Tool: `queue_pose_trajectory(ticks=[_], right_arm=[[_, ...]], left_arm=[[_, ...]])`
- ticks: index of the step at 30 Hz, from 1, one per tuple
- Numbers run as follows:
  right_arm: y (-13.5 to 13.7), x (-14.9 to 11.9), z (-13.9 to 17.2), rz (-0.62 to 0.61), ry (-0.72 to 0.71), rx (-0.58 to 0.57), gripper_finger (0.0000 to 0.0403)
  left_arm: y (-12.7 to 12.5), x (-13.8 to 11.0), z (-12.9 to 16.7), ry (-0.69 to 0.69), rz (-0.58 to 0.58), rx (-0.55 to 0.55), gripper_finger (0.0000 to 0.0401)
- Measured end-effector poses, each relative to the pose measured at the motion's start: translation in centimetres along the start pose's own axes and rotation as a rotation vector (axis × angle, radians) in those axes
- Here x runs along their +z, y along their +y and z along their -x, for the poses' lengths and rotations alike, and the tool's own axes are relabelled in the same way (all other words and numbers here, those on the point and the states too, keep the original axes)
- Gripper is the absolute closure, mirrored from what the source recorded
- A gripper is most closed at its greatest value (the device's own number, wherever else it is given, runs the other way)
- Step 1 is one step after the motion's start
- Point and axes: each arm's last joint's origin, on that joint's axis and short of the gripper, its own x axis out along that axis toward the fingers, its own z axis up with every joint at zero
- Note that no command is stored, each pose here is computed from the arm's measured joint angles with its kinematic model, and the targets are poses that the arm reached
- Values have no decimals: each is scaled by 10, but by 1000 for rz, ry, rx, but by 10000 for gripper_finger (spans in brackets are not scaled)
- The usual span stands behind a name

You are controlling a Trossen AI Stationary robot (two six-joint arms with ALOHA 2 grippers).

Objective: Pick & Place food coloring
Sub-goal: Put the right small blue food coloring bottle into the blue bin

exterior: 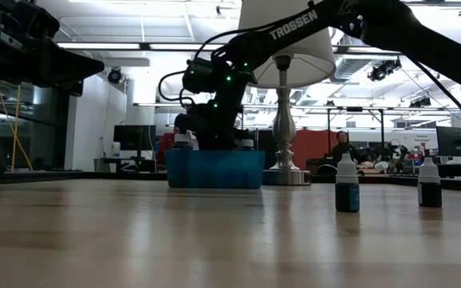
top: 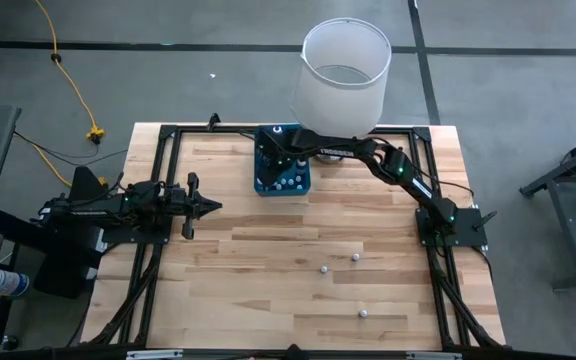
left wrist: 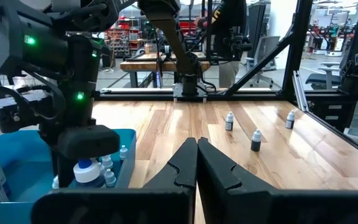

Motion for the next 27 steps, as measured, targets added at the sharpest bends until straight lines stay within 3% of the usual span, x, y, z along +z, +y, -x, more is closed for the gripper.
queue_pose_trajectory(ticks=[27], right_arm=[[17,1,4,45,-80,19,228]], left_arm=[[0,0,0,0,0,0,401]])
